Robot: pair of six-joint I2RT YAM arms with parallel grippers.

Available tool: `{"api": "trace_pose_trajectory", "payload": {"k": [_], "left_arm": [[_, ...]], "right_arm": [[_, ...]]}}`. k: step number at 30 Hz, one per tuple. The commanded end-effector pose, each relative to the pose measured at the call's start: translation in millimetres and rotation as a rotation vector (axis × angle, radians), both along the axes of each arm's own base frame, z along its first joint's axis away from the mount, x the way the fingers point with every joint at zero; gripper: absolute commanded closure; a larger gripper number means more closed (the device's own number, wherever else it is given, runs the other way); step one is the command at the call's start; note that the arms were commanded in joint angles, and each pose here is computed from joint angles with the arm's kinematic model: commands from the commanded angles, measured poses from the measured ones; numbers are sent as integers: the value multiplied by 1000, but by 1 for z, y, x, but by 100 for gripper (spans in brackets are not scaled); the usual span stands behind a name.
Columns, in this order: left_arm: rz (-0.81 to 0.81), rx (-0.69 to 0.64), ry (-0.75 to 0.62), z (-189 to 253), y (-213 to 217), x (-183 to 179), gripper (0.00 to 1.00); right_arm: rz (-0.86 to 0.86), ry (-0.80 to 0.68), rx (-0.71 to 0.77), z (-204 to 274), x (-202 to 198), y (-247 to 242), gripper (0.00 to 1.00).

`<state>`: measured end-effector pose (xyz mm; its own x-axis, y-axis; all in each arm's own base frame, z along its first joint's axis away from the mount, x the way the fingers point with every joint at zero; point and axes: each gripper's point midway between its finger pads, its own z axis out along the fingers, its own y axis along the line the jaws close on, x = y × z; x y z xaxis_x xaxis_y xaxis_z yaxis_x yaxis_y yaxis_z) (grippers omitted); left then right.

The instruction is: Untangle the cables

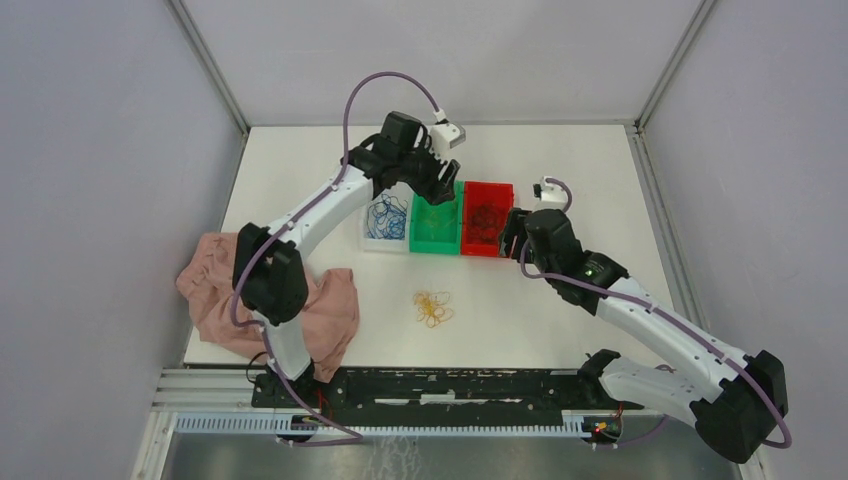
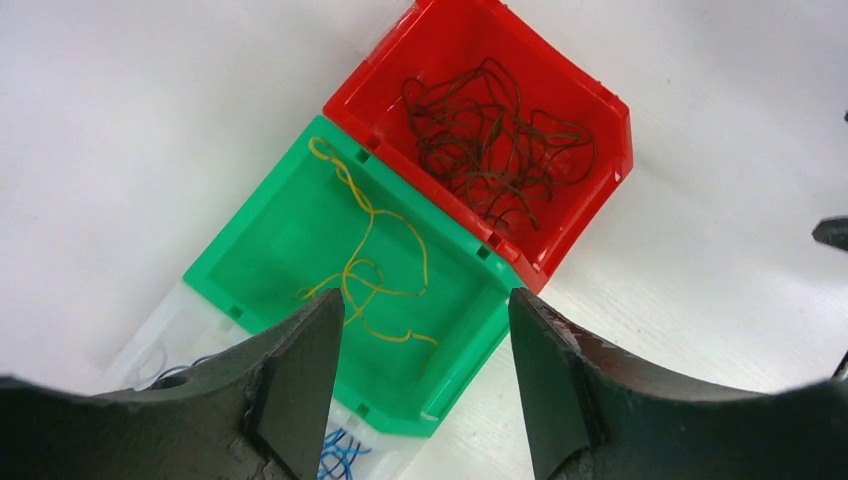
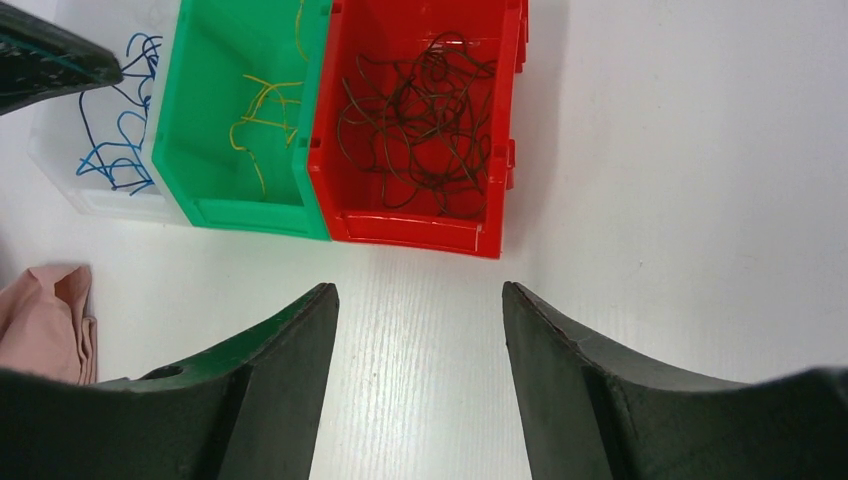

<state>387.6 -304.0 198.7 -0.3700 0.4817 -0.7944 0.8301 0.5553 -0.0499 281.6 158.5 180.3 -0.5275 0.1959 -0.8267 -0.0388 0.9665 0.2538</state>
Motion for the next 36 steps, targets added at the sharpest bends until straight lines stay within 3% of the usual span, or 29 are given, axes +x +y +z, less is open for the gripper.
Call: {"api": "trace_pose_trajectory", "payload": {"k": [1,13,22,29,36], "left_arm": [[-6,-121,64,-1,-33,18,33],[95,-141,52,-35,-55,69,60],[122,-104,33,-58,-49,77,69],[138,-65,1,-66,-38,76,89],[144,-5,-5,-86,-22,67,97]], "right_arm": [[-4,-33,32,8,1,0,33],[-27,-34,-5,6,-5,-13,35],[-19,-24,-1,4,-6,-11,40],[-22,-23,-3,3,-8,-13,46],[-22,-20,0,2,-9,-13,52]]}}
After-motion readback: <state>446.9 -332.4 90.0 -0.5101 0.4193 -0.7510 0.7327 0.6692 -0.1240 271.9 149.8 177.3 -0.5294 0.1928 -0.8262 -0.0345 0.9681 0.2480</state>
